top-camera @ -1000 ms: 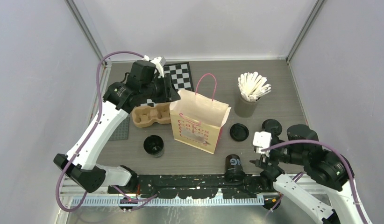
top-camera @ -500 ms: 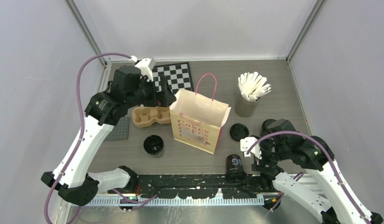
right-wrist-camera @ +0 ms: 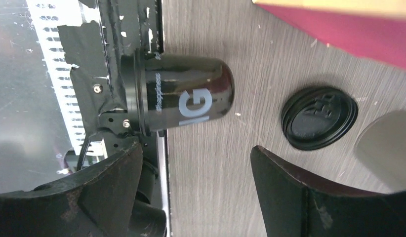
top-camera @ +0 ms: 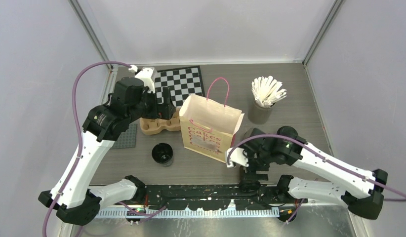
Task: Pack the takeout coffee
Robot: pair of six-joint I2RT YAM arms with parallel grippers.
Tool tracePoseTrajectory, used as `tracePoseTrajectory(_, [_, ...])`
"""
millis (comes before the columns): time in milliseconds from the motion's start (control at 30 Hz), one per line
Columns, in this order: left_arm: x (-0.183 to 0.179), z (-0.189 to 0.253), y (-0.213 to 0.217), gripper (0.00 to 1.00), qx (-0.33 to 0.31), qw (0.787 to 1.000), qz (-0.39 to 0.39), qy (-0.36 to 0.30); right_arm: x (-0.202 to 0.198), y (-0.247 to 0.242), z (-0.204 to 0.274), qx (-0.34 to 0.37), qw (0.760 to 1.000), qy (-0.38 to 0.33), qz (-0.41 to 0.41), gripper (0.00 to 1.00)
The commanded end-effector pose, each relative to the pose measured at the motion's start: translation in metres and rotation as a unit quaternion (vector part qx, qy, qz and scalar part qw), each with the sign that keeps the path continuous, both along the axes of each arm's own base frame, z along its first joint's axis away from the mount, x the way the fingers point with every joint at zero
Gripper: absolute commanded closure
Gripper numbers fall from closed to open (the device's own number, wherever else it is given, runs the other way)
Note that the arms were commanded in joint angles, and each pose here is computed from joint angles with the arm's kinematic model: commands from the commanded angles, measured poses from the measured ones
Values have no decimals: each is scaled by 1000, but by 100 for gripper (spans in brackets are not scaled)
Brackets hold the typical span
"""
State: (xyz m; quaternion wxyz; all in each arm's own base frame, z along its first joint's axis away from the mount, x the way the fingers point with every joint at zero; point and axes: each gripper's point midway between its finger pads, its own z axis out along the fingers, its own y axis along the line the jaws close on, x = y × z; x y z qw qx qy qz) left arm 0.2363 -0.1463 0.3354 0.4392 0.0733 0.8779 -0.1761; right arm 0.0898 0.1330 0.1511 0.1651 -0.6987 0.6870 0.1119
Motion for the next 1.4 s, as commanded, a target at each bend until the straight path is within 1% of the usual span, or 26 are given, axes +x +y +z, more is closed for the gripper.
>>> tracePoseTrajectory(0, [1, 4, 13, 0, 27, 999, 10, -19, 4, 21, 0, -3, 999, -54, -6, 15])
tracePoseTrajectory(133, [1, 4, 15, 0, 33, 999, 14, -21, -6, 26, -9, -17, 997, -68, 23, 18])
tracePoseTrajectory(233, [2, 3, 17, 0, 36, 999, 18, -23, -15, 32, -17, -21, 997, -60, 40, 24])
tracePoseTrajectory(333, [3, 2, 17, 0, 40, 999, 18, -22, -26, 37, -26, -39, 996, -46, 65, 28])
tracePoseTrajectory(433, [4, 2, 18, 0, 42, 999, 18, -23, -36, 42, -33, -50, 994, -34, 86, 27])
tracePoseTrajectory(667, [3, 4, 20, 0, 45, 998, 21, -28, -50, 49, -46, -74, 991, -28, 108, 26])
tracePoseTrajectory(1133, [4, 7, 22, 0, 48, 998, 24, -32, -52, 40, -67, -129, 983, -37, 128, 33])
tracePoseTrajectory(1267, [4, 7, 24, 0, 49, 998, 27, -33, -47, 40, -67, -128, 983, -52, 119, 39])
tracePoseTrajectory(1300, [5, 7, 24, 0, 49, 998, 28, -33, -46, 40, -67, -128, 983, -54, 118, 42])
tracePoseTrajectory(1367, [5, 6, 24, 0, 49, 998, 29, -34, -46, 40, -67, -127, 984, -55, 116, 51])
